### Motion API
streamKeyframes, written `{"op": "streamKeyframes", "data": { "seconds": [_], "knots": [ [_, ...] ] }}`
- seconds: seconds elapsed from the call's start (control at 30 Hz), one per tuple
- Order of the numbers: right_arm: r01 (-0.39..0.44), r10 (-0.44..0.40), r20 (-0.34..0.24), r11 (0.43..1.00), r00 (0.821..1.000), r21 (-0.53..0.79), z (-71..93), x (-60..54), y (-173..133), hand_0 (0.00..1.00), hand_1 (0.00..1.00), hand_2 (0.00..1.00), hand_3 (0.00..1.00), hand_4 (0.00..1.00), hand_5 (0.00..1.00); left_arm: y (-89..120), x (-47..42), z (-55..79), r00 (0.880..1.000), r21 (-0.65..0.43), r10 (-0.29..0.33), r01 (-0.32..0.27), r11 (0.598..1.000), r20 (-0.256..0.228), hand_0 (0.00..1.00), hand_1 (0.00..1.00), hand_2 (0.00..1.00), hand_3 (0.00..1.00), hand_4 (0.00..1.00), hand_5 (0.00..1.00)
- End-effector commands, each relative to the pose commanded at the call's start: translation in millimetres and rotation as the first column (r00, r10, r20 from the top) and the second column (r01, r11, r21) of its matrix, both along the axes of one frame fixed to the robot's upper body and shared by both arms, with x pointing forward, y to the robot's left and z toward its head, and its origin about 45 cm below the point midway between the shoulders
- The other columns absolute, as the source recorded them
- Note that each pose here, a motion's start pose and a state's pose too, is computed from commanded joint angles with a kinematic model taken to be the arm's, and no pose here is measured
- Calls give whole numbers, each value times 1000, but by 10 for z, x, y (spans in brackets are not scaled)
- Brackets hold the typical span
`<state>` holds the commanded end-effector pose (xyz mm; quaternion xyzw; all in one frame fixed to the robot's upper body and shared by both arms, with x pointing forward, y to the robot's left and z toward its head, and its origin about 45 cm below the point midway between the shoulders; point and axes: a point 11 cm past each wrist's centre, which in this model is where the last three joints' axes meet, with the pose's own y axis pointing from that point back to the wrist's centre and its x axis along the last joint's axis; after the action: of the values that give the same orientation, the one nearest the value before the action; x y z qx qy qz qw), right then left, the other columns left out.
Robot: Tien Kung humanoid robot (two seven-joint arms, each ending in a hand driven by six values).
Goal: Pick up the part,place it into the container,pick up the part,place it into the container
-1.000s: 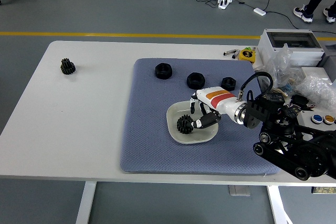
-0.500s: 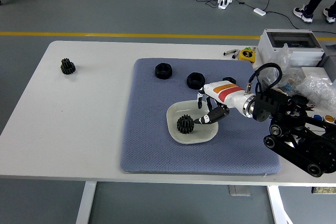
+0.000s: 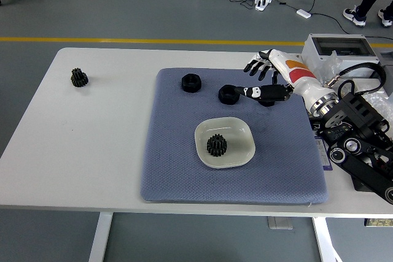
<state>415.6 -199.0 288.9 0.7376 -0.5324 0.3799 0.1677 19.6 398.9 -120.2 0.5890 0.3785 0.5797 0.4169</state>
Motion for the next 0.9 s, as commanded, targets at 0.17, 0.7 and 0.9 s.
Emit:
{"op": "streamKeyframes", "data": {
  "seconds": [0.17, 0.7, 0.9],
  "knots": [
    [14, 7, -106, 980, 994, 196, -165, -132, -106, 579, 683, 778, 743, 998, 476, -5, 1, -1, 1000, -1, -1, 1, 1000, 0, 758, 782, 834, 756, 764, 653],
    [321, 29, -467, 687, 884, 651, -821, -385, -529, 775, 790, 835, 853, 998, 869, -29, 0, -8, 1000, -3, -6, 6, 1000, -4, 758, 781, 833, 753, 762, 654],
    [343, 7, -448, 633, 894, 694, -931, -464, -629, 815, 811, 842, 859, 998, 932, -26, 6, -7, 1000, -2, -11, 11, 1000, -4, 758, 781, 833, 750, 760, 654]
  ]
}}
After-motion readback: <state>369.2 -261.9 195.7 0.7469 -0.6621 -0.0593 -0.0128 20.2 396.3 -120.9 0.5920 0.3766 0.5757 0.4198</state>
